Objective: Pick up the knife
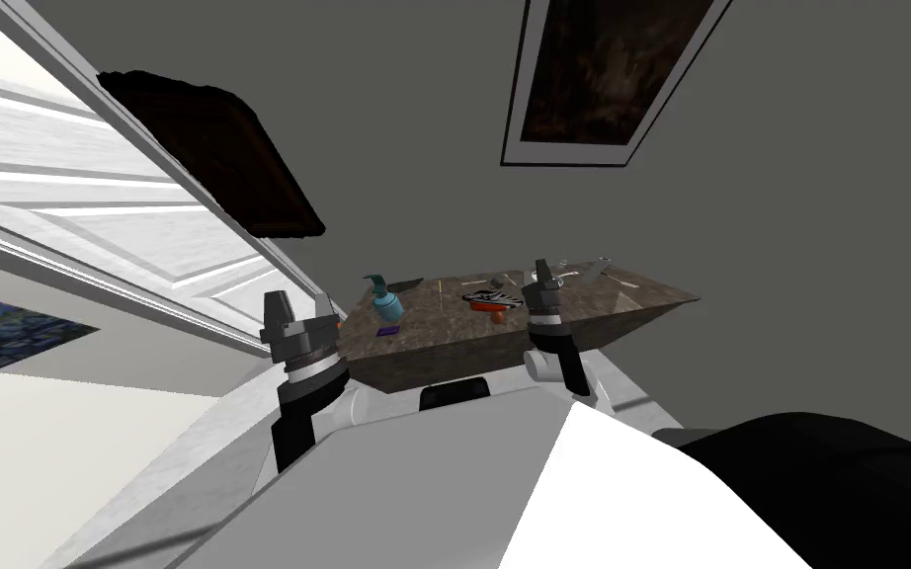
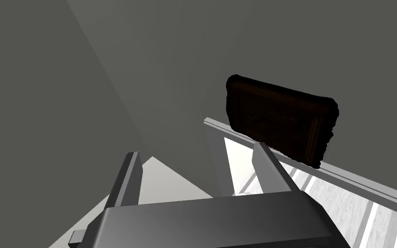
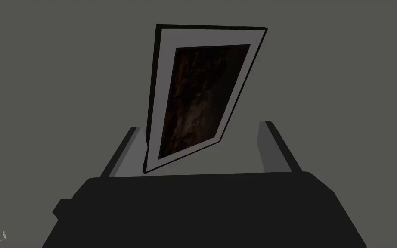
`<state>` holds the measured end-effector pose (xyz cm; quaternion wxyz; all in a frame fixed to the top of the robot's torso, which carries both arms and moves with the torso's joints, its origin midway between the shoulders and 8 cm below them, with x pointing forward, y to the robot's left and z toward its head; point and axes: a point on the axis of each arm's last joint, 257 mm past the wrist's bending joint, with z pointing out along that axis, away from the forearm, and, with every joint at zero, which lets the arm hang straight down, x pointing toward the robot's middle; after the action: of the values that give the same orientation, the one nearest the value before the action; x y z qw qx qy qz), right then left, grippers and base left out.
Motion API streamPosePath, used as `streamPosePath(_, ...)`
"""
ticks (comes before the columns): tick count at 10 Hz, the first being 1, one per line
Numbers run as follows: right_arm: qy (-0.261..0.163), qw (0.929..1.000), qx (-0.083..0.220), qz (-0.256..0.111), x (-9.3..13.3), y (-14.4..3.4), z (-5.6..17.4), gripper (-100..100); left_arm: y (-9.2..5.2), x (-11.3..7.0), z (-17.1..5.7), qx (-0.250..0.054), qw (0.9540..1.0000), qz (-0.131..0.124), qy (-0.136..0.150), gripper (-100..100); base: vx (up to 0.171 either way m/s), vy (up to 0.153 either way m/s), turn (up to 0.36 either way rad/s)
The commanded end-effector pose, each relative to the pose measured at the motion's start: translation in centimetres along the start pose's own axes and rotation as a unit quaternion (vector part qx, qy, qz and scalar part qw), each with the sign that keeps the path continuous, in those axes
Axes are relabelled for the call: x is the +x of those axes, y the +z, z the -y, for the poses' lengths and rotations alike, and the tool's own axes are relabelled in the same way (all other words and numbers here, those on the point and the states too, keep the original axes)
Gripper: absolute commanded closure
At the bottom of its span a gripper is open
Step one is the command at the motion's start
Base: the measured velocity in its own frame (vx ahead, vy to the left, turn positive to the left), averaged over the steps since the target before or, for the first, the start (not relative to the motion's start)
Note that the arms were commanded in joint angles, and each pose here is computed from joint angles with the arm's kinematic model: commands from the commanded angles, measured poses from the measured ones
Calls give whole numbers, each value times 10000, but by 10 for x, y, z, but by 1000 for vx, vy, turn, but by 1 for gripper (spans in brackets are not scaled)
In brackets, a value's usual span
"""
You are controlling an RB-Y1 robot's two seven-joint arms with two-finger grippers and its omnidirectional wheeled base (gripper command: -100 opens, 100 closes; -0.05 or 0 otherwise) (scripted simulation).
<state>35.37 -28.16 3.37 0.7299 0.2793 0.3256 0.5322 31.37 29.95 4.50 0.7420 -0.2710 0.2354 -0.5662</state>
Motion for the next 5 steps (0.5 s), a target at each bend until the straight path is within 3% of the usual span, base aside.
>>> streamPosePath(1,-137,9996,-32,-231,13,-5,3,-100,0,0,0,0,10000,0,0,0,-91,16,242)
streamPosePath(5,-297,9983,-49,-502,30,-14,8,-100,0,0,0,1,10000,0,-2,0,-131,29,155)
